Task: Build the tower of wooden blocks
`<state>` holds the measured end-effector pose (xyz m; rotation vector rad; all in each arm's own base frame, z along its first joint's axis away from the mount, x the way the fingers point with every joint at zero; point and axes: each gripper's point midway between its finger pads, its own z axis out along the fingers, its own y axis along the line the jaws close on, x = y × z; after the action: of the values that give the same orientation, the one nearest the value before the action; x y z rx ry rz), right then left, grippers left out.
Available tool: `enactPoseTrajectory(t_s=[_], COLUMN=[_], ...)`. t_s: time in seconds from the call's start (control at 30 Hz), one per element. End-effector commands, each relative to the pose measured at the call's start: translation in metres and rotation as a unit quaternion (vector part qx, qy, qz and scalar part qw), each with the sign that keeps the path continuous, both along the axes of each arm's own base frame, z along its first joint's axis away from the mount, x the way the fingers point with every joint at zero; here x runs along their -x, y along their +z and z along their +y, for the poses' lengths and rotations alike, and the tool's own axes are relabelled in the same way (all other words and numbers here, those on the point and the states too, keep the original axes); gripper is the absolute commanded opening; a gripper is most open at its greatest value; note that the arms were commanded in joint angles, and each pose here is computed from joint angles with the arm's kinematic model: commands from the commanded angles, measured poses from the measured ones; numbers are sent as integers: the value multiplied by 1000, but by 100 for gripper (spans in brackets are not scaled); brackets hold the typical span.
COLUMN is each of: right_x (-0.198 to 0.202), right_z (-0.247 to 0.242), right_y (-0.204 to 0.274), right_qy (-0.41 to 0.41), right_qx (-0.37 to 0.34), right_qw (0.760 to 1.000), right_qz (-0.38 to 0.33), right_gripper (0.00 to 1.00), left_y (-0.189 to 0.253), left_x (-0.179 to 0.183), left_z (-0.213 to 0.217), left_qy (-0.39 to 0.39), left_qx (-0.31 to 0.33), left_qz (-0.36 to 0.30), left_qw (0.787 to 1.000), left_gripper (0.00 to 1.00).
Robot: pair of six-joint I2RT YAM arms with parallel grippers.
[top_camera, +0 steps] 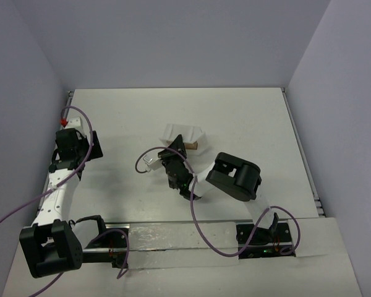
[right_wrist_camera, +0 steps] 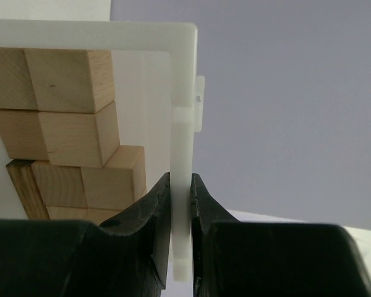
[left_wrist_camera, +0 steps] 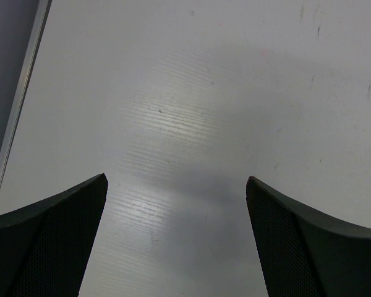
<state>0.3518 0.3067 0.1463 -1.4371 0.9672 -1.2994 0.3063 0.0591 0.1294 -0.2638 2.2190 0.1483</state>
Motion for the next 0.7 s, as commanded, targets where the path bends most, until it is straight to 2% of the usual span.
enactPoseTrajectory(t_s=[0.0, 0.2, 0.33, 0.47, 0.6, 0.67], right_x=[12, -5, 20, -1, 25, 14], right_z=[-13, -34, -4, -26, 0, -12], right_y=[89, 92, 83, 89, 80, 83], right_qy=[-2, -43, 6, -31, 11, -6], right_qx=[-242, -260, -250, -260, -249, -258], right_qw=[960, 954, 960, 955, 960, 957], right_qz=[-138, -146, -129, -142, -125, -130], right_gripper=[0, 0, 0, 0, 0, 0], left_y=[30, 30, 31, 31, 32, 31], left_x=[-14, -12, -15, -14, -15, -15], left_z=[2, 5, 3, 5, 2, 3], left_qy=[-2, 3, -1, 3, -5, -2], left_qx=[-1, -6, 0, -4, 0, 1], left_qz=[-50, -48, -49, -45, -51, -46], left_qw=[999, 999, 999, 999, 999, 999], left_gripper=[99, 99, 99, 99, 99, 99])
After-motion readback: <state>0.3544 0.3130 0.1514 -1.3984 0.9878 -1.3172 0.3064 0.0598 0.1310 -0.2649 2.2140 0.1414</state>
